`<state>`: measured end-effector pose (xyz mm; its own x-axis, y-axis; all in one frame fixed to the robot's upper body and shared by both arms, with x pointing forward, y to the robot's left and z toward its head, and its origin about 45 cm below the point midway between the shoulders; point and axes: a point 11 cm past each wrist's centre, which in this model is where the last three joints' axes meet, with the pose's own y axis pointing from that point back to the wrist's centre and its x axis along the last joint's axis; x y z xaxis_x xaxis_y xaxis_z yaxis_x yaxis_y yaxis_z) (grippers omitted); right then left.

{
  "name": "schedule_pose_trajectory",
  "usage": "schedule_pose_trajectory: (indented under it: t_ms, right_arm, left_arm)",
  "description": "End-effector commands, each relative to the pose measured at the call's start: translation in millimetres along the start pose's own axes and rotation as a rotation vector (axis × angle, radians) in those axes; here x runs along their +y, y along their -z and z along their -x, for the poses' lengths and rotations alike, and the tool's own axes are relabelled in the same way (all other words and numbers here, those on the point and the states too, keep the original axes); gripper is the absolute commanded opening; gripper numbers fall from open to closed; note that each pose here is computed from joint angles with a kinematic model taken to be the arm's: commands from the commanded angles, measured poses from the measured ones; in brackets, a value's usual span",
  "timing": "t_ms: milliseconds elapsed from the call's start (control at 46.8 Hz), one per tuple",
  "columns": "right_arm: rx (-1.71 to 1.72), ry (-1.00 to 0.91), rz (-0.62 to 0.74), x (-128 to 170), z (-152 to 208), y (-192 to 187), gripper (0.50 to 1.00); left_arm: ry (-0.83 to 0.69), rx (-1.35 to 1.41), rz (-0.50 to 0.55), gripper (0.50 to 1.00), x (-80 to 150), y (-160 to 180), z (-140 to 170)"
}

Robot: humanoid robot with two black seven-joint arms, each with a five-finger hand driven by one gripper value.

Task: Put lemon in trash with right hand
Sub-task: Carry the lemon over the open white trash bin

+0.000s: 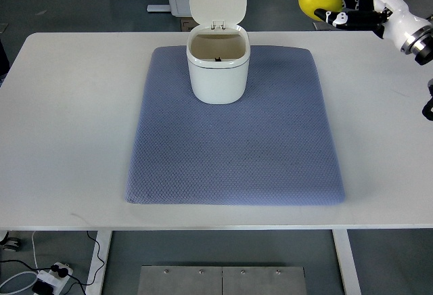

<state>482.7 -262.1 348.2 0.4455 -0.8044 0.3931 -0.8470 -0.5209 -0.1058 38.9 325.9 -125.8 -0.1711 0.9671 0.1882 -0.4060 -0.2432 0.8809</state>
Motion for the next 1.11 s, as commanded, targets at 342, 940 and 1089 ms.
schedule_pose_trajectory:
  t_ms: [342, 940, 1089]
  right_arm:
    - [0.003, 0.144, 0.021, -42, 68, 14, 0.500]
    - [0.193, 0.226, 0.218, -79, 128, -3, 0.500]
    - [0.202, 0.230, 0.222, -86, 137, -1, 0.500]
  left_arm:
    - [0.000, 0.000, 0.000, 1.000, 0, 0, 0]
    - [0.000, 0.000, 0.000, 1.000, 0, 0, 0]
    - [0.000, 0.000, 0.000, 1.000, 0, 0, 0]
